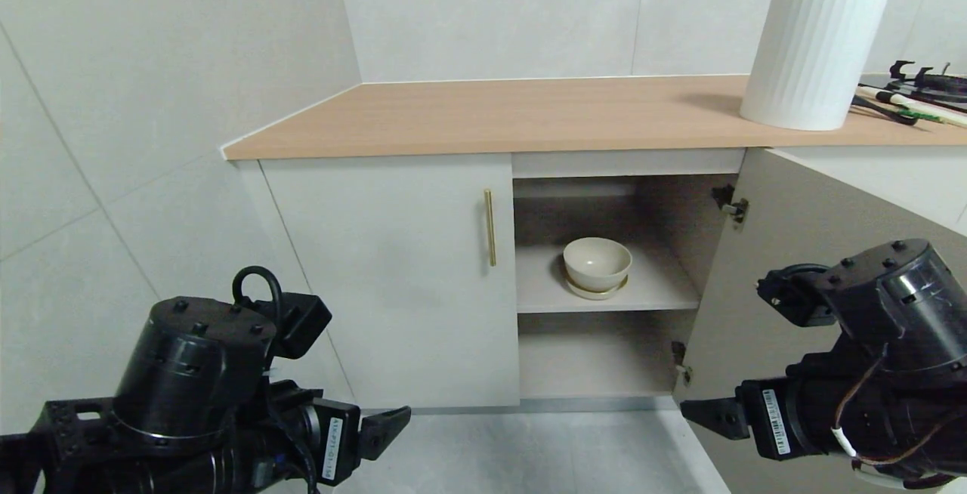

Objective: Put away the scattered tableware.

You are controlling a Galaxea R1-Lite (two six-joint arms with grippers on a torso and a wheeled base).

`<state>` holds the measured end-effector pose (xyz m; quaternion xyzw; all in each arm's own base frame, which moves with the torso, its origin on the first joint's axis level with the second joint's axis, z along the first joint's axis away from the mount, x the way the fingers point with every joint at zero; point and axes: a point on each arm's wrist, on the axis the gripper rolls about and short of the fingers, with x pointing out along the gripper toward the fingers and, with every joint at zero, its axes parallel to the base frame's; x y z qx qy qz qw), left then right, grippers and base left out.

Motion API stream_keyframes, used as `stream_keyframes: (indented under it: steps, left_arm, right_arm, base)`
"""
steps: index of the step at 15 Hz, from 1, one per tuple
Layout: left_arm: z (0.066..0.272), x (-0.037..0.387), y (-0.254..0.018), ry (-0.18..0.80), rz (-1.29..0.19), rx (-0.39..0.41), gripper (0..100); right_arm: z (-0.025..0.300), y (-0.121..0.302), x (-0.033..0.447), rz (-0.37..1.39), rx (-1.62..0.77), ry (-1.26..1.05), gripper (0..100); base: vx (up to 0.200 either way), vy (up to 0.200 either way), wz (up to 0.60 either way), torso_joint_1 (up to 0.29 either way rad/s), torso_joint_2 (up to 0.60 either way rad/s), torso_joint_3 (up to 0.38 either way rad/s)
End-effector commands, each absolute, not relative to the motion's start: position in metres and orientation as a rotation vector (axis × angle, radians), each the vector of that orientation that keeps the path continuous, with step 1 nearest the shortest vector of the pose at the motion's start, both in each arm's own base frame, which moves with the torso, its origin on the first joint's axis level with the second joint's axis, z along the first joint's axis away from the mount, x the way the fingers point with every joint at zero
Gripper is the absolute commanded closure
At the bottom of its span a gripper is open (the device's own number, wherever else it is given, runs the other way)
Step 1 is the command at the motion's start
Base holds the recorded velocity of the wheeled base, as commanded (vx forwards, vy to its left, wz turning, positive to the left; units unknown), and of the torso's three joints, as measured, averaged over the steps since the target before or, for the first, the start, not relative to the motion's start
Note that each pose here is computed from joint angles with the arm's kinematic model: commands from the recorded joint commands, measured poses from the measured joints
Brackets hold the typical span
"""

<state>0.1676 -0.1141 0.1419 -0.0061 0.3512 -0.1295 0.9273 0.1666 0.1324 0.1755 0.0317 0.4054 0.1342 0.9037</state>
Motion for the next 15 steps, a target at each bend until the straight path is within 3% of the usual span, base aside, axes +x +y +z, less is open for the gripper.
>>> stream_keyframes:
  steps: [1,3,14,15]
  left_arm:
    - [0.1410,0.1680,-0.1145,0.723,-0.264,-0.010,0]
    - [0.1410,0.1678,-0.1147,0.723,-0.265,-0.010,0]
    - [0.1406,0.1674,-0.1149,0.724,-0.267,-0.007,0]
    - [0.1406,0.1675,-0.1148,0.724,-0.266,-0.005,0]
  right_arm:
    - [0.1740,0.1335,0.1677,0.276,0.062,0.844,0]
    - [0.1736,0.1334,0.1676,0.275,0.061,0.845,0]
    - [0.1710,0.1302,0.1637,0.275,0.042,0.855,0]
    - [0.1711,0.1288,0.1616,0.277,0.034,0.859,0]
  base:
    - [-0.200,0.000,0.00,0.002,0.00,0.007]
    - [-0.200,0.000,0.00,0.000,0.00,0.005]
    - [0.000,0.000,0.00,0.000,0.00,0.000]
    - [0.000,-0.200,0.00,0.002,0.00,0.002]
